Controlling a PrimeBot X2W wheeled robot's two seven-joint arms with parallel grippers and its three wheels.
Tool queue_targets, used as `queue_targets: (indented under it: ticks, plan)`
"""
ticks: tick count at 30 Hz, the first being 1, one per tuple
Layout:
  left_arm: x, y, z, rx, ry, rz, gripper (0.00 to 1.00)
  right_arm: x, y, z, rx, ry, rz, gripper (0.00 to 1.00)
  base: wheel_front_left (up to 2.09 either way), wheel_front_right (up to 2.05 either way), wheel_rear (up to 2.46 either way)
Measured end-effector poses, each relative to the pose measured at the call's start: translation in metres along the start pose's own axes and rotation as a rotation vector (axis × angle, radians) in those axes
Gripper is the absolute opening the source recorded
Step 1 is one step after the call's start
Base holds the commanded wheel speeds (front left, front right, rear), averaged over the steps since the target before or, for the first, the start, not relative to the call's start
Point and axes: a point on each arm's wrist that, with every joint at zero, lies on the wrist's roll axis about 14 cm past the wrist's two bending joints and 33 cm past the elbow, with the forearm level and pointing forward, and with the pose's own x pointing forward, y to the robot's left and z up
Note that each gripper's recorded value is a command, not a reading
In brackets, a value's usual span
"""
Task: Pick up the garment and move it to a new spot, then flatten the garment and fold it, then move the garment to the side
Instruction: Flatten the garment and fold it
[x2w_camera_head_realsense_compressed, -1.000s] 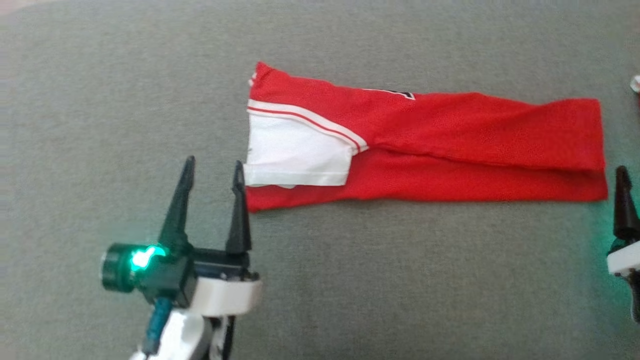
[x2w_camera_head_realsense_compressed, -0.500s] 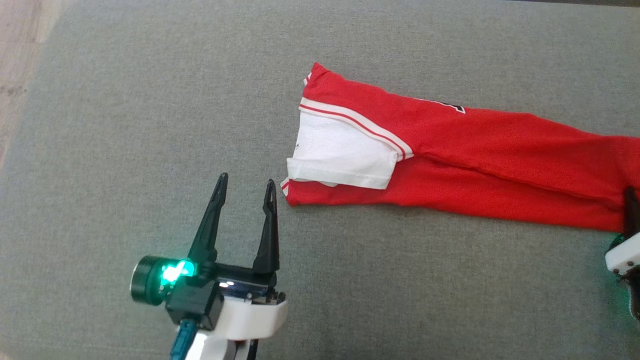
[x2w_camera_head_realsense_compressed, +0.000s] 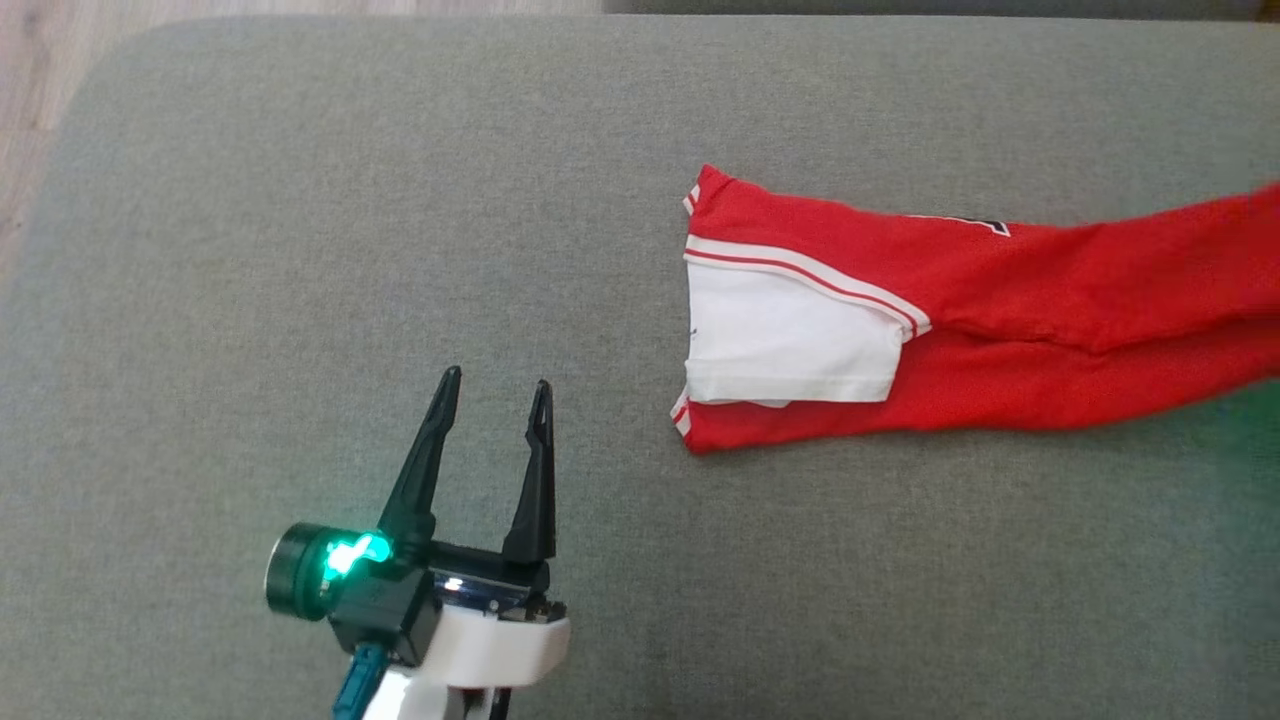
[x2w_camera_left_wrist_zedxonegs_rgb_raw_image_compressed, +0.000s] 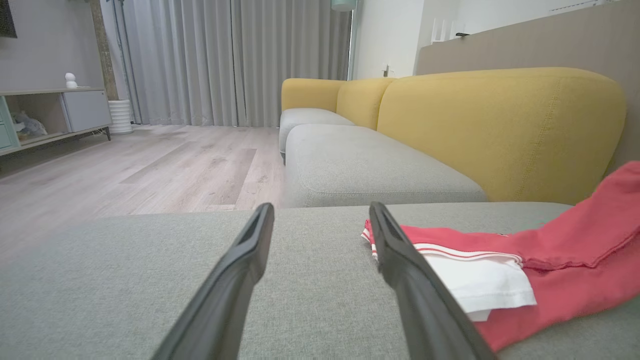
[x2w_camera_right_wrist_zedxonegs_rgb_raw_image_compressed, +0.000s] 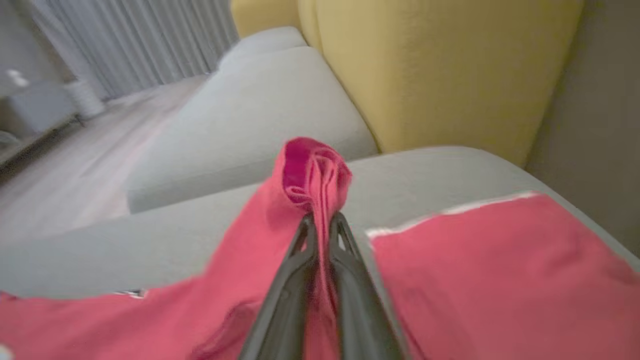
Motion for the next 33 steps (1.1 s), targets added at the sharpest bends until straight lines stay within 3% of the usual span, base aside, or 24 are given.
queue_targets:
  ticks: [8,15,18,21,22,23,24,28,33]
  plan:
    - [-0.006,-0.009,-0.011,-0.015,0.037,-0.043,1.00,-0.007,0.142,0.037,0.226,-0.025,0.382,0.00,0.00,0.00,0.00]
    - [-0.010,-0.002,-0.010,-0.037,0.041,-0.013,1.00,-0.030,0.258,0.009,0.310,0.117,0.649,0.00,0.00,0.00,0.00]
    - [-0.013,0.000,-0.011,-0.041,0.048,-0.004,1.00,-0.037,0.283,-0.004,0.321,0.160,0.698,0.00,0.00,0.00,0.00]
    - [-0.018,0.004,-0.011,-0.042,0.051,0.015,1.00,-0.042,0.307,-0.025,0.338,0.231,0.738,0.18,0.00,0.00,0.00]
    - [-0.019,0.007,-0.010,-0.039,0.050,0.025,1.00,-0.043,0.312,-0.031,0.333,0.248,0.744,0.33,0.00,0.00,0.00]
    - [-0.021,0.009,-0.010,-0.036,0.050,0.035,1.00,-0.044,0.316,-0.037,0.336,0.258,0.744,0.63,0.00,0.00,0.00]
    - [-0.022,0.011,-0.009,-0.034,0.049,0.042,1.00,-0.044,0.319,-0.042,0.335,0.271,0.745,1.00,0.00,0.00,0.00]
    - [-0.026,0.016,-0.007,-0.027,0.045,0.063,1.00,-0.044,0.327,-0.037,0.429,0.231,0.754,1.00,0.00,0.00,0.00]
    - [-0.028,0.021,0.000,-0.021,0.022,0.086,1.00,-0.049,0.326,-0.001,0.532,0.106,0.769,1.00,0.00,0.00,0.00]
